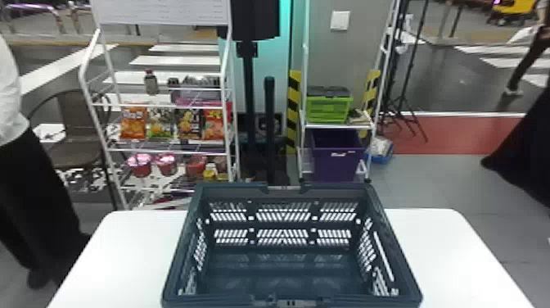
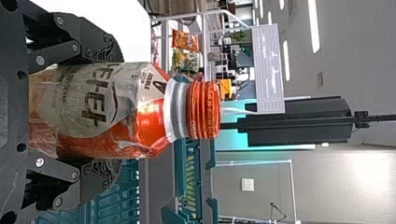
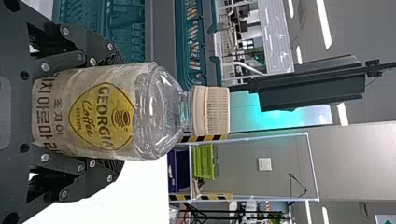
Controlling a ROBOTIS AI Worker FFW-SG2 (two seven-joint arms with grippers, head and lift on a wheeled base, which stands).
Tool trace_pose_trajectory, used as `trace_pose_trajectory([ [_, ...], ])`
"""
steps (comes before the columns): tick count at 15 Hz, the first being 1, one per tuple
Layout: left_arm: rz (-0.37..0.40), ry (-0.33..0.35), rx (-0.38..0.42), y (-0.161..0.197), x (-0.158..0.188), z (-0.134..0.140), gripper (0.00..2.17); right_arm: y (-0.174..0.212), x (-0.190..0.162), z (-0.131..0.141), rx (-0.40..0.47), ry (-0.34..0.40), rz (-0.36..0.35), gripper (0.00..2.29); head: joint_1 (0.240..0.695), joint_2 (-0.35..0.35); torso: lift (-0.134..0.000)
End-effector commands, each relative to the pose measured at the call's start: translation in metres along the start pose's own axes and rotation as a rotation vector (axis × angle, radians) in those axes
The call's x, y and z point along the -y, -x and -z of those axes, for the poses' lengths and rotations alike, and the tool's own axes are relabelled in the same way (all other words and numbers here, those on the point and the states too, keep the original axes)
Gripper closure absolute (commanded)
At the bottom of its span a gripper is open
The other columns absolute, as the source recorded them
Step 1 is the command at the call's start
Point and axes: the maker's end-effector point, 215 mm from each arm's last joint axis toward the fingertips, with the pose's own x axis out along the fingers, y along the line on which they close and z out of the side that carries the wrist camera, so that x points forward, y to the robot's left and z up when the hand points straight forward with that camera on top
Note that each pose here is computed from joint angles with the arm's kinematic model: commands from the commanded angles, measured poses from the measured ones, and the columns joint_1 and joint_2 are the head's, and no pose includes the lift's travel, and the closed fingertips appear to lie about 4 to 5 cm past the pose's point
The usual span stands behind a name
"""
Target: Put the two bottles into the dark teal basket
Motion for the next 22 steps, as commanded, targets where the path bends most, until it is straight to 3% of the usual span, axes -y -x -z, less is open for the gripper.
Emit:
trace_pose_trajectory([
  [1, 0.000, 0.000, -0.001, 0.000, 0.000, 0.000, 2.15, 0.000, 0.000, 0.001, -0.002, -0.002, 0.000, 2.29, 0.499, 0.000, 0.000],
  [13, -0.002, -0.001, -0.004, 0.000, 0.000, 0.003, 2.15, -0.001, -0.001, -0.004, 0.005, 0.008, -0.003, 2.29, 0.499, 0.000, 0.000],
  [16, -0.020, -0.008, -0.005, 0.001, -0.005, 0.004, 2.15, -0.008, -0.010, -0.026, 0.027, 0.014, -0.043, 2.29, 0.499, 0.000, 0.000],
  [22, -0.029, -0.013, -0.008, 0.005, -0.012, 0.004, 2.15, -0.035, -0.027, -0.103, 0.117, 0.071, -0.121, 2.29, 0.499, 0.000, 0.000],
])
